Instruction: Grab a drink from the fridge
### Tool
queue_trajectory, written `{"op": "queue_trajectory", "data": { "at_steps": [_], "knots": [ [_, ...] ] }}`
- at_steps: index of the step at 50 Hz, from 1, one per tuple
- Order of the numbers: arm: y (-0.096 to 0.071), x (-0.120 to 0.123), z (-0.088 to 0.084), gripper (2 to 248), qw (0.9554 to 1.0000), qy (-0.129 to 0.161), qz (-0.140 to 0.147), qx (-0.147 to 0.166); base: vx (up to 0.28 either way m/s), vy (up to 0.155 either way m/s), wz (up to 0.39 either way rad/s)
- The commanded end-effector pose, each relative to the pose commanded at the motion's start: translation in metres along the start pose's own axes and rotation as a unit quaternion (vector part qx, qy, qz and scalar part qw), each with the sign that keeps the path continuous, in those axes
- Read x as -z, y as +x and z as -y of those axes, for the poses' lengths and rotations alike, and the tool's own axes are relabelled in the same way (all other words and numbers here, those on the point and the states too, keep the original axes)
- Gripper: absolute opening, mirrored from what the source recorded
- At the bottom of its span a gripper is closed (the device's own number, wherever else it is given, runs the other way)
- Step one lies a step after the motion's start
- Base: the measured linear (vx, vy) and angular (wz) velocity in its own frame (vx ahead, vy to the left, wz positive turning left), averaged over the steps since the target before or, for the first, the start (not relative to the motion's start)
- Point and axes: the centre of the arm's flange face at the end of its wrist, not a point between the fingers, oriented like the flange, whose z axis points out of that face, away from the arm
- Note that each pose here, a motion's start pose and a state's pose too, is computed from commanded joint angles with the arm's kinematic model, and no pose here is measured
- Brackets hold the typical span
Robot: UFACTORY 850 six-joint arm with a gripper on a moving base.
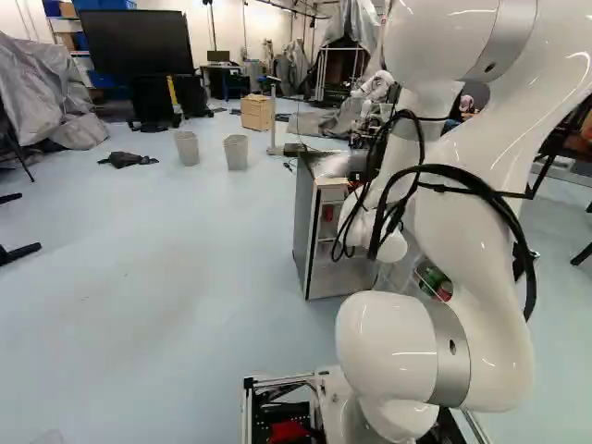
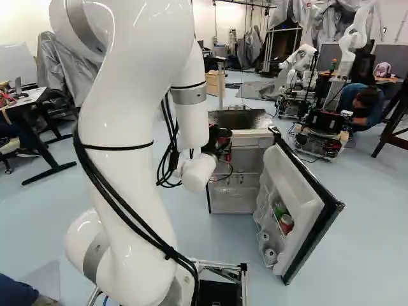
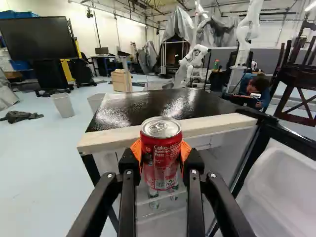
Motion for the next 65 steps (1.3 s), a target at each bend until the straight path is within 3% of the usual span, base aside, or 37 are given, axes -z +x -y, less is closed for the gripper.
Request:
{"op": "queue_trajectory", "data": {
  "at_steps": [37,65],
  "knots": [
    [0.022,-0.020,0.003,95,0.9994,0.006,0.032,0.006,0.000,0.000,0.000],
    [0.043,-0.021,0.004,95,0.9989,0.006,0.045,0.010,0.000,0.000,0.000]
  ]
}}
